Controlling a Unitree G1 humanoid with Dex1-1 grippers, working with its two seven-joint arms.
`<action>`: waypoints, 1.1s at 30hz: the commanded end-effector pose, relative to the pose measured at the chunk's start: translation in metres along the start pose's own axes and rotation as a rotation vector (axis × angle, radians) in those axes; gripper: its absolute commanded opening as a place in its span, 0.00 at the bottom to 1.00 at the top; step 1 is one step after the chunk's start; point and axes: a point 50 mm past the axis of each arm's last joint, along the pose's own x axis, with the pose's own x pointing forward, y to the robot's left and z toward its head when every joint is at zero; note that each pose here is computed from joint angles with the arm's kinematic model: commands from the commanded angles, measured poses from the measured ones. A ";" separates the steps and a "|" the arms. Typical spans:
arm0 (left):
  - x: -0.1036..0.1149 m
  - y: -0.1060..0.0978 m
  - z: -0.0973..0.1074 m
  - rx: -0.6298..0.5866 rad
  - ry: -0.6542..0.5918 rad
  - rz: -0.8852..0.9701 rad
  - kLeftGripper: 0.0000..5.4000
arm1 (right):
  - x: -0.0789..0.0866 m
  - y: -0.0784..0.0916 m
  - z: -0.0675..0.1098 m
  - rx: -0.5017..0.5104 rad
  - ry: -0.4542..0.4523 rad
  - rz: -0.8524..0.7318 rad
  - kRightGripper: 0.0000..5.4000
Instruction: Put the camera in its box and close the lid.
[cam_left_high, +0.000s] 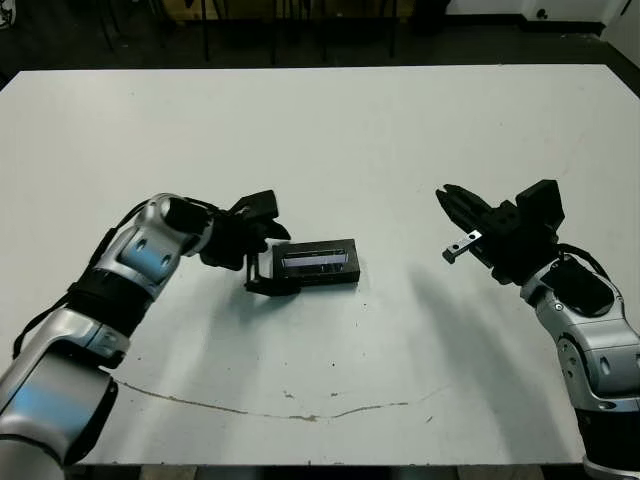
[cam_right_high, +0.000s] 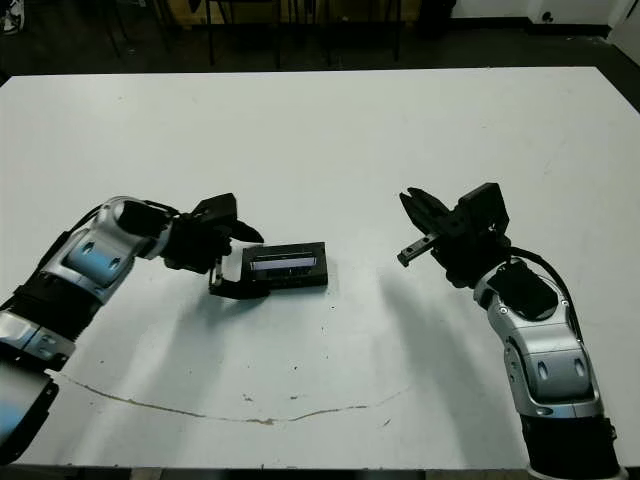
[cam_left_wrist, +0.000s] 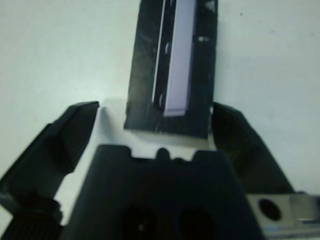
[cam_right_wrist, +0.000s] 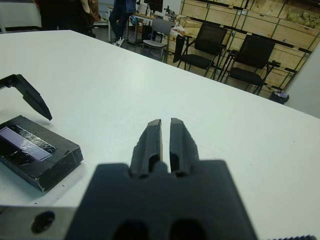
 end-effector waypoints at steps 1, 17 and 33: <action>-0.001 -0.012 -0.029 -0.057 0.077 -0.019 1.00 | -0.002 0.001 -0.005 0.013 0.023 0.006 0.00; -0.069 -0.026 -0.054 -0.106 0.085 0.083 1.00 | -0.003 0.001 -0.005 0.010 0.029 0.002 0.00; -0.072 -0.026 0.029 -0.393 -0.620 0.680 0.66 | -0.001 0.002 -0.007 0.031 0.029 -0.007 0.00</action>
